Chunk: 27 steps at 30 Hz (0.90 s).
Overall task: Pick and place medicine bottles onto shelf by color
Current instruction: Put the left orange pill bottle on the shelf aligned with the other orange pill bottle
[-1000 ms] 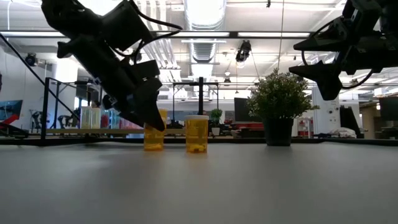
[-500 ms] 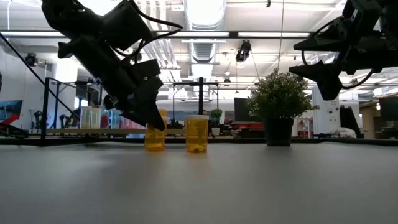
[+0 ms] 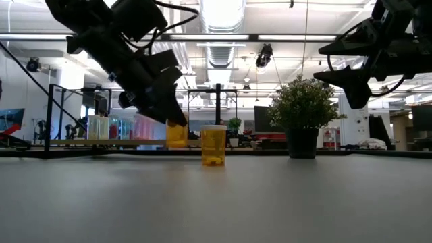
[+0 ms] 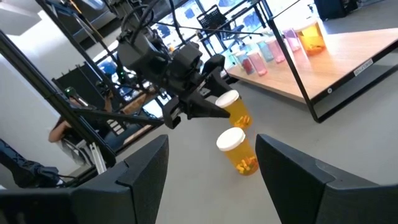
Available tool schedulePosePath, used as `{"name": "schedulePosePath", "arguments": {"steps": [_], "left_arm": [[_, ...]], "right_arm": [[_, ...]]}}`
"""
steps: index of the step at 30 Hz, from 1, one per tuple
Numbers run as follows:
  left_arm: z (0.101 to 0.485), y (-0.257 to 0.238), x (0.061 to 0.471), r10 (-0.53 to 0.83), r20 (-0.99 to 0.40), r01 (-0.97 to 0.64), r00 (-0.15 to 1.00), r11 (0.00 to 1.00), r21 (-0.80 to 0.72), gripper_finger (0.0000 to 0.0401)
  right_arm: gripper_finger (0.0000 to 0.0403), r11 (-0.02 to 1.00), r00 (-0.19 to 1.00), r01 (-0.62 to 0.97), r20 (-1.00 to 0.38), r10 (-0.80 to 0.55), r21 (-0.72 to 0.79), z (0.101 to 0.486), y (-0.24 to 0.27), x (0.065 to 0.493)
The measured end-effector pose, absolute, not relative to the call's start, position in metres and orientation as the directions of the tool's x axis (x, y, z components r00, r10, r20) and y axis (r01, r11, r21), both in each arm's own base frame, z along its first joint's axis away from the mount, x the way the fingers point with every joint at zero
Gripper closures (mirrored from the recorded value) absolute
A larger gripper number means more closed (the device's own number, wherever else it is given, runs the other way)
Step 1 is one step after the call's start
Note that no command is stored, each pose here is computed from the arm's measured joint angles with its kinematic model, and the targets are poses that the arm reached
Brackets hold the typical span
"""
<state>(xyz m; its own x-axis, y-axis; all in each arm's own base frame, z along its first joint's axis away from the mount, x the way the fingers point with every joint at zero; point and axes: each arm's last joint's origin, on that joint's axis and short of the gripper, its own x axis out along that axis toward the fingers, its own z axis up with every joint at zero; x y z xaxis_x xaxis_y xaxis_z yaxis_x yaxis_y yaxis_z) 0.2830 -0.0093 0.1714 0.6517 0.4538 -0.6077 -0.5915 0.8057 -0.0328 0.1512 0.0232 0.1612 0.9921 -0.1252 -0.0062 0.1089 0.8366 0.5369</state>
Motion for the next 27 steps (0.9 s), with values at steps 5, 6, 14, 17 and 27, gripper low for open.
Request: {"name": "schedulePosePath", "arguments": {"steps": [5, 6, 14, 17, 27], "left_arm": [[0.180, -0.008, 0.287, 0.497, -0.571, -0.619, 0.653, 0.785, -0.024, 0.0221], [0.181, -0.008, 0.287, 0.501, -0.569, -0.622, 0.652, 0.783, -0.024, 0.0221], [0.185, -0.004, 0.291, 0.513, -0.537, -0.635, 0.669, 0.771, -0.055, 0.0221], [0.187, -0.001, 0.290, 0.527, -0.529, -0.647, 0.666, 0.761, -0.056, 0.0221], [0.194, 0.015, 0.292, 0.564, -0.491, -0.668, 0.664, 0.743, -0.050, 0.0221]], "right_arm": [[0.0172, 0.837, 0.992, 0.109, -0.006, -0.125, 0.537, 0.161, 0.023, 0.151], [0.0172, 0.837, 0.992, 0.109, -0.006, -0.125, 0.537, 0.161, 0.023, 0.151], [0.0172, 0.837, 0.992, 0.109, -0.006, -0.125, 0.537, 0.161, 0.023, 0.151], [0.0172, 0.837, 0.992, 0.109, -0.006, -0.125, 0.537, 0.161, 0.023, 0.151], [0.0172, 0.837, 0.992, 0.109, -0.006, -0.125, 0.537, 0.161, 0.023, 0.151]]}}
